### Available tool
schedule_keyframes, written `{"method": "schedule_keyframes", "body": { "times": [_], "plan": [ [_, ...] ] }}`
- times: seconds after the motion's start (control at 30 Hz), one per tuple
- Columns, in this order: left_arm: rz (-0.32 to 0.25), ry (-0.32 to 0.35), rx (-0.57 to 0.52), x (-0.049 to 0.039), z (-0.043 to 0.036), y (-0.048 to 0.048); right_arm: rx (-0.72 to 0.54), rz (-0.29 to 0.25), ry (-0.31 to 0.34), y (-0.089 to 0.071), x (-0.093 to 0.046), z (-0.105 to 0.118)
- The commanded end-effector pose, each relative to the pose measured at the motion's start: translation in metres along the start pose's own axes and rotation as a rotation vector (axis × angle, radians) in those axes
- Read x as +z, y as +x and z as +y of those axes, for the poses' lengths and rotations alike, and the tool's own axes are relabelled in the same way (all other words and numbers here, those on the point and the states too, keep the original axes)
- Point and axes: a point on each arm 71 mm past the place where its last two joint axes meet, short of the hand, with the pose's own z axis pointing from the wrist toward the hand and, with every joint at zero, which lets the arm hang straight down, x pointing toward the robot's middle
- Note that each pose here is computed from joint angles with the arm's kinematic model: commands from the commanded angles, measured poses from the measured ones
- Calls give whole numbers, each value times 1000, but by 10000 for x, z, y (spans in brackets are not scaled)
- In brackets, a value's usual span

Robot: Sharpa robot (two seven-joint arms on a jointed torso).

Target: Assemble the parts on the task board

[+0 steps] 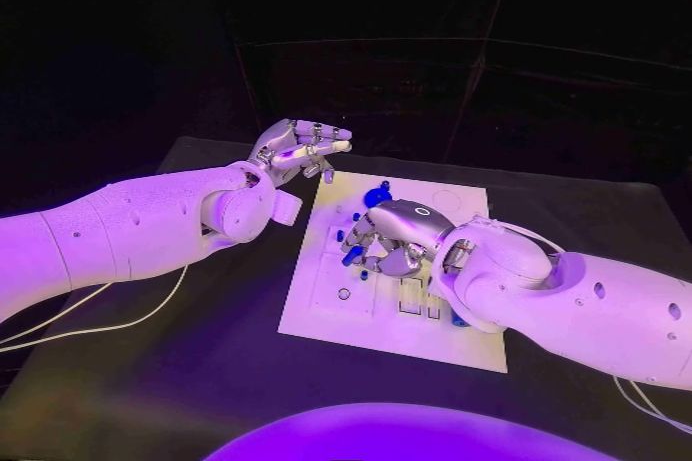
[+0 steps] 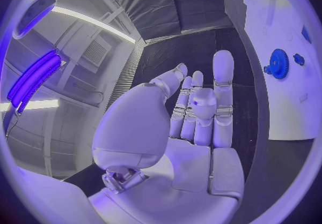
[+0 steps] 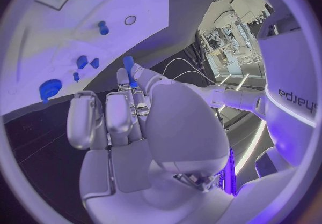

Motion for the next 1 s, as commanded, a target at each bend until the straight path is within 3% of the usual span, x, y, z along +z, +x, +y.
{"method": "schedule_keyframes", "body": {
  "times": [0.03, 0.37, 1.0],
  "plan": [
    [7, 9, -7, 6, -18, 16, -26, 61, -41, 118, 33, 42],
    [9, 10, -8, 13, -17, 26, -51, 160, -40, 347, 85, 51],
    [13, 11, -9, 26, -13, 39, -116, 170, 3, 430, 112, 16]
  ]
}}
